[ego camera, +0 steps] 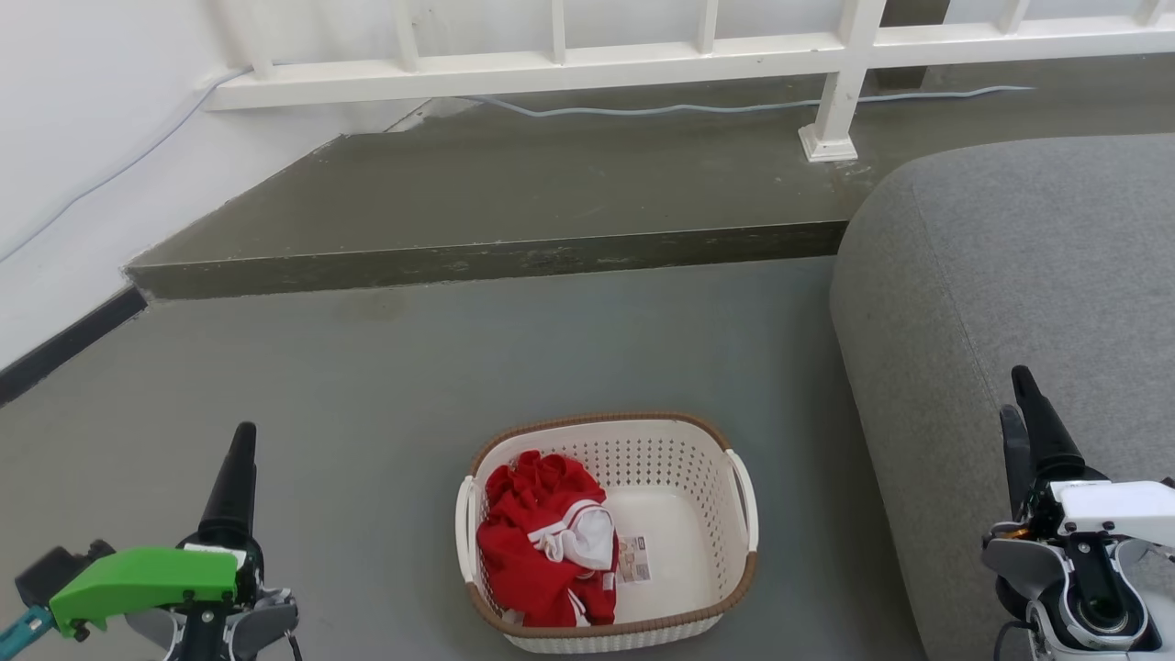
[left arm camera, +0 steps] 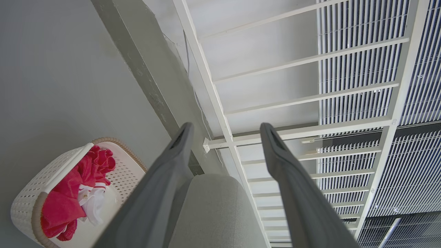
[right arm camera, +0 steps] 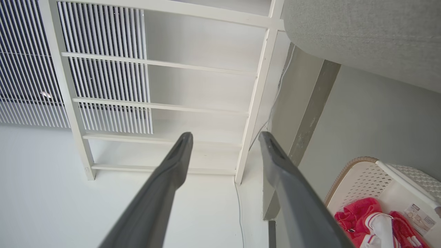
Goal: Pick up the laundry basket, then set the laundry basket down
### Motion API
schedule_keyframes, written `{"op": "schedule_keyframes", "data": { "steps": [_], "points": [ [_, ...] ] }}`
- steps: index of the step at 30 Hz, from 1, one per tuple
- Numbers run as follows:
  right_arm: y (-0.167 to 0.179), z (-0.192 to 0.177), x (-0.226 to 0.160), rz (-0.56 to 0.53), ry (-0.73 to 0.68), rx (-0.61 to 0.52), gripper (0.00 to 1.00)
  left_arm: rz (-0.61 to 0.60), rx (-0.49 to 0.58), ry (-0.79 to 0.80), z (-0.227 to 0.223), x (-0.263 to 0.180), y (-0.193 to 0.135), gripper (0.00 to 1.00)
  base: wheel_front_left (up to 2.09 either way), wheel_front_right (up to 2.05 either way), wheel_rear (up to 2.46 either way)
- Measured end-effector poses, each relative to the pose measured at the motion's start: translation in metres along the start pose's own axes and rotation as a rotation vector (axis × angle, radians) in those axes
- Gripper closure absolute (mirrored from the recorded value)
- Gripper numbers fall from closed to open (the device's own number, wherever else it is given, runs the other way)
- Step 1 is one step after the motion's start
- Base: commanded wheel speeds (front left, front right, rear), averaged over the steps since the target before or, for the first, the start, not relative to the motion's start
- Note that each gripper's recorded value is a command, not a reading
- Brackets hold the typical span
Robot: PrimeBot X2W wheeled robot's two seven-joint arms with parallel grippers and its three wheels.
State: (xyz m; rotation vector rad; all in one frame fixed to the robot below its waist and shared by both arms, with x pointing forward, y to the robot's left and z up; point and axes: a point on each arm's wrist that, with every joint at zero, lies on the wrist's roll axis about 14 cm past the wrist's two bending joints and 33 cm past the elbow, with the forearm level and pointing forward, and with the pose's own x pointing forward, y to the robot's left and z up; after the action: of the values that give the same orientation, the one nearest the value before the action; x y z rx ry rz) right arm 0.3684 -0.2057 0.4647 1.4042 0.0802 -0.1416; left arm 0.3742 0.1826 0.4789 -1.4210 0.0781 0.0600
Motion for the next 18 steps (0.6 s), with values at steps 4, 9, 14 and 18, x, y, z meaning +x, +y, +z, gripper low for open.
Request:
{"op": "schedule_keyframes", "data": {
  "steps": [4,9,14,18],
  "points": [
    [0.002,0.001,0.001,0.005,-0.002,-0.075,0.0,-0.014,0.074,0.005,-0.001,0.001,-0.004,0.0,0.0,0.0,0.0],
    [0.008,0.002,0.004,0.025,0.006,-0.183,0.0,-0.025,0.172,0.008,0.001,0.002,-0.007,0.0,0.0,0.0,0.0],
    [0.016,0.002,0.007,0.049,0.025,-0.361,0.0,-0.059,0.275,0.02,-0.003,0.005,-0.017,0.0,0.0,0.0,0.0],
    [0.017,-0.004,0.009,0.052,0.042,-0.464,0.0,-0.073,0.363,0.03,-0.006,0.007,-0.023,0.0,0.0,0.0,0.0]
  ]
}}
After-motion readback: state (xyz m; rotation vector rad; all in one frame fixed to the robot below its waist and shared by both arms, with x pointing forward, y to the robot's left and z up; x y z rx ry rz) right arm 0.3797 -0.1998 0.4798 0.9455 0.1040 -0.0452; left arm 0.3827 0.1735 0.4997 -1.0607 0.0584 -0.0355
